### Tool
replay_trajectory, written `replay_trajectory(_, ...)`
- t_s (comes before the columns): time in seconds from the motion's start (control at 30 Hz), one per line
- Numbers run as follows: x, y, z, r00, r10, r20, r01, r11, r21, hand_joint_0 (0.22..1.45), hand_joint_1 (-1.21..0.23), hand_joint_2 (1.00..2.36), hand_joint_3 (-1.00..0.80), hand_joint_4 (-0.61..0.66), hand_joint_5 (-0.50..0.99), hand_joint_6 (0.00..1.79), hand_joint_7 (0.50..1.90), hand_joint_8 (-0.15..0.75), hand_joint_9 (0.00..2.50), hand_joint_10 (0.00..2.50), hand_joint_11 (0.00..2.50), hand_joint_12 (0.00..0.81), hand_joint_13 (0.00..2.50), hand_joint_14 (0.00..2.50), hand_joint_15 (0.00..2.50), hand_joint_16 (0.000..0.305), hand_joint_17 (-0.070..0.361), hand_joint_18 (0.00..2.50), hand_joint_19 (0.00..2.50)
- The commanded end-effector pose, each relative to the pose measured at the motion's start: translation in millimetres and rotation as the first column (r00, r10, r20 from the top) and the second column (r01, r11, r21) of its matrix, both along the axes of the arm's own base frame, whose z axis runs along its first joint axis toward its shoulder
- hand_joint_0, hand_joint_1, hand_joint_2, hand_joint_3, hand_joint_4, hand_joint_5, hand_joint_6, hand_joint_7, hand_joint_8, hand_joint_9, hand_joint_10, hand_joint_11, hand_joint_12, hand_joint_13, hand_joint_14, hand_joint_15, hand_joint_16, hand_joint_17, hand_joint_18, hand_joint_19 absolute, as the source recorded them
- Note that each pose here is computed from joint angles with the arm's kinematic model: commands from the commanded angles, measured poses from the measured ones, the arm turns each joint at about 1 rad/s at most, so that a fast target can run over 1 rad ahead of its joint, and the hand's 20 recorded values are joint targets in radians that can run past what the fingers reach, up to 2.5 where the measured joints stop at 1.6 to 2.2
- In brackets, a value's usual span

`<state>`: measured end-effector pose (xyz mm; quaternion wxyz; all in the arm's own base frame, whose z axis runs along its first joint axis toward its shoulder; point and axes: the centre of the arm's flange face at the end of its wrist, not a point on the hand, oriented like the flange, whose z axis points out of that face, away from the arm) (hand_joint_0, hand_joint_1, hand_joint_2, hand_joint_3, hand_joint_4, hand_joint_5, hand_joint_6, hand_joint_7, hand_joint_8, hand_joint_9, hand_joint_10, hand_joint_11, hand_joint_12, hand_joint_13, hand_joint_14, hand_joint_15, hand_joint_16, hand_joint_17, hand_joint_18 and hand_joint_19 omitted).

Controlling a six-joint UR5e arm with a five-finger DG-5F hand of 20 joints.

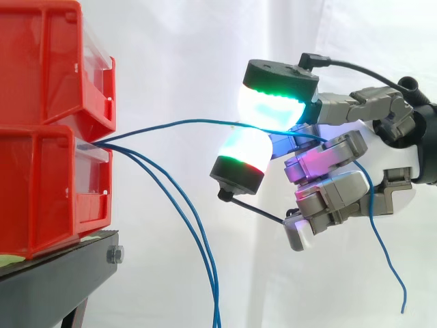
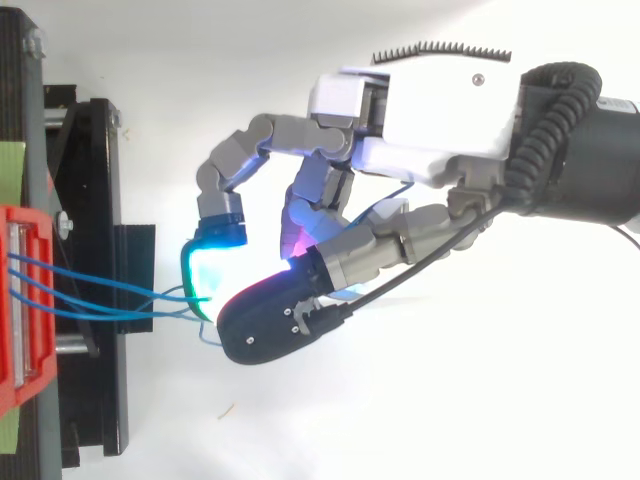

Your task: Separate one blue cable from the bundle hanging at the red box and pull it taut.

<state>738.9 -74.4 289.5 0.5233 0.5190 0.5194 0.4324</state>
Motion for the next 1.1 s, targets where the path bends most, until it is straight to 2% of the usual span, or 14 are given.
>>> replay_trajectory(0.0,0.0,-0.3,0.0,1.0000,-0.003,0.000,0.003,1.0000,-0.001,0.65,-0.74,1.01,-0.25,0.01,-0.17,0.93,1.09,0.290,1.26,1.32,1.53,0.331,1.41,0.00,1.64,0.047,0.105,0.90,0.78)
replay_trajectory(1.07,-0.2,-0.4,-0.1,1.0000,-0.004,-0.001,0.004,1.0000,-0.001,0.66,-0.74,1.01,-0.23,-0.03,-0.17,0.93,1.12,0.296,1.25,1.35,1.50,0.329,1.44,0.00,1.65,0.047,0.105,0.92,0.78)
